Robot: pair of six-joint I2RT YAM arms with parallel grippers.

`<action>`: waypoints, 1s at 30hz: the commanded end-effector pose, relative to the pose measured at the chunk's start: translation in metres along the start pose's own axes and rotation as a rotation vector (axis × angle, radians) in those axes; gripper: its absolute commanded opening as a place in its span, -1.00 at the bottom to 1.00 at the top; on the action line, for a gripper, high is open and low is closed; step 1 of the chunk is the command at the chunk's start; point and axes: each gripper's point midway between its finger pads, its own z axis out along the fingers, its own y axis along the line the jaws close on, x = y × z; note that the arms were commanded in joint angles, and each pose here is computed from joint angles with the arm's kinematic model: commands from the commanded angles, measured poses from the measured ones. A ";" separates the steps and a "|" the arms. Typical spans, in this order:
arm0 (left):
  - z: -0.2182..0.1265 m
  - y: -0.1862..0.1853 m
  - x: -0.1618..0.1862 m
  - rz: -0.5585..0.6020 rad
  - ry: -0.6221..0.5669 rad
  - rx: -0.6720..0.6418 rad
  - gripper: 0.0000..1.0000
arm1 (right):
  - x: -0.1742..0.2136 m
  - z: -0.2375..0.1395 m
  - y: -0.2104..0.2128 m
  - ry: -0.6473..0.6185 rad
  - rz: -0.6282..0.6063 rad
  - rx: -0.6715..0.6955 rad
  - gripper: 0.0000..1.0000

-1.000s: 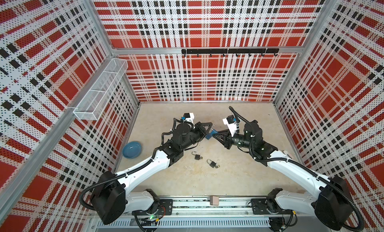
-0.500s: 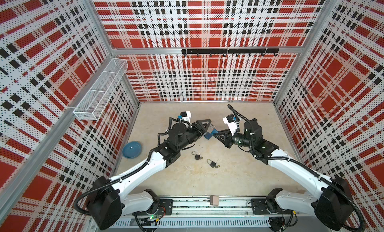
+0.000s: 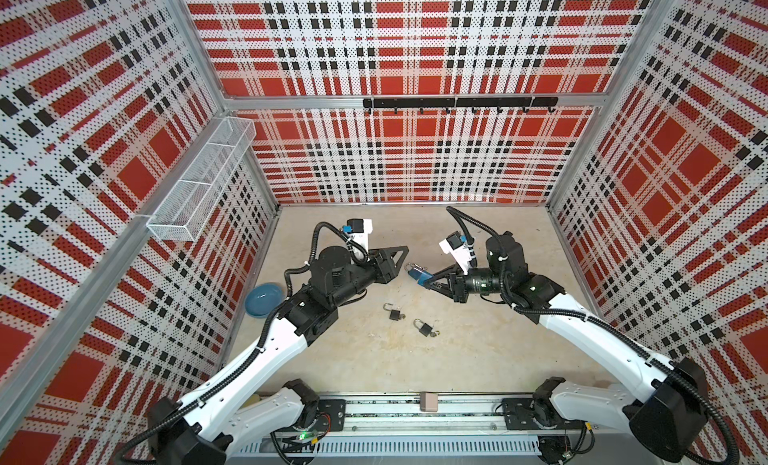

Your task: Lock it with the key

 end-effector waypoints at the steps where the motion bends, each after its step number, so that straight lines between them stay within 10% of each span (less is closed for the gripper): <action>1: -0.001 -0.017 0.006 0.102 0.058 0.094 -0.04 | -0.018 -0.008 0.030 -0.025 -0.043 -0.099 -1.00; 30: -0.012 -0.016 0.032 0.032 0.140 0.216 -0.39 | -0.030 0.002 0.032 -0.002 0.020 -0.164 -1.00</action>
